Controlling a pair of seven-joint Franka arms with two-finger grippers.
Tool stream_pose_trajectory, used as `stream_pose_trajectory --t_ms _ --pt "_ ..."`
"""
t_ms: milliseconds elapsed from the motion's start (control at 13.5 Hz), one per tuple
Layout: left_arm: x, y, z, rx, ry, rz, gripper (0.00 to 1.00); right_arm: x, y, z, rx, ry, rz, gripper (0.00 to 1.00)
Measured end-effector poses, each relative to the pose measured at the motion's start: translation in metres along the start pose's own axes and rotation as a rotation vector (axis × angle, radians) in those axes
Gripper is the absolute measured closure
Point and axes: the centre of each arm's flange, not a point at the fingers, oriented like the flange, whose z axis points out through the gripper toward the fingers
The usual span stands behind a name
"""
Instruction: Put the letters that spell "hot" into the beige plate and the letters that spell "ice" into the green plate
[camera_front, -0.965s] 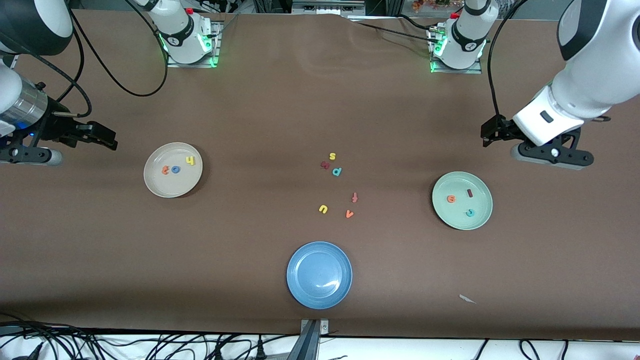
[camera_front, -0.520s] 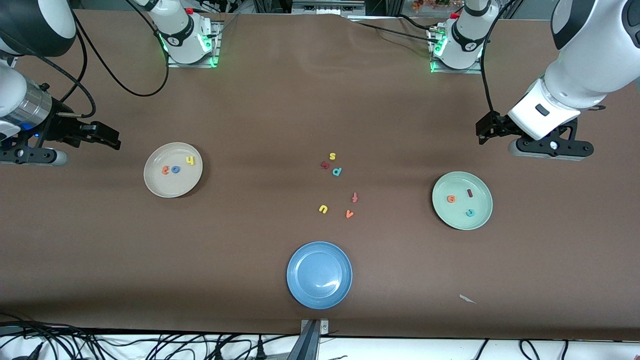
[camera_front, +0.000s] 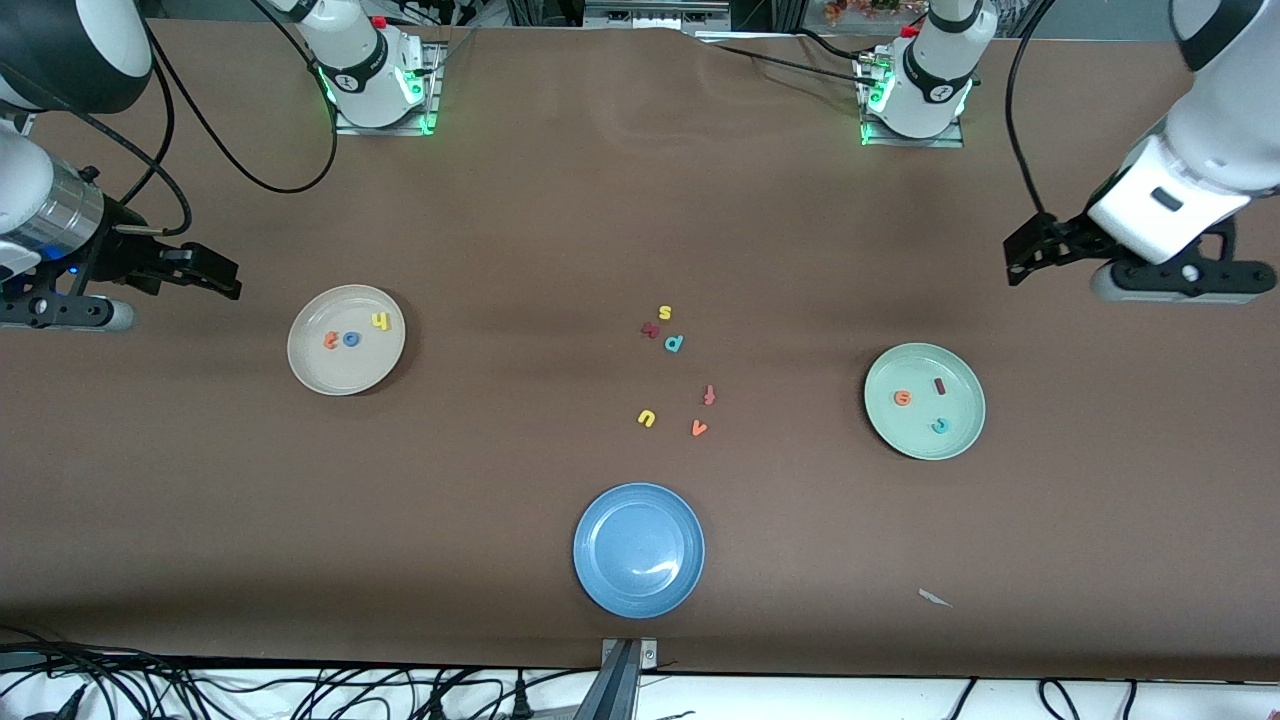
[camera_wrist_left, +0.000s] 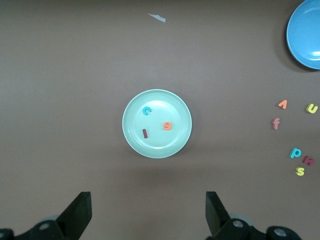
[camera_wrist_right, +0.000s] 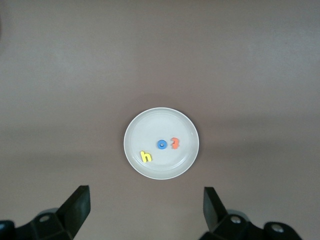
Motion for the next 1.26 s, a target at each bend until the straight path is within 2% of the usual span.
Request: stream_pose_trajectory --t_ms 1262 --pt "-0.011 0.012 -0.004 0.004 -0.030 0.029 0.00 0.000 0.000 0.000 0.000 0.001 0.000 0.00"
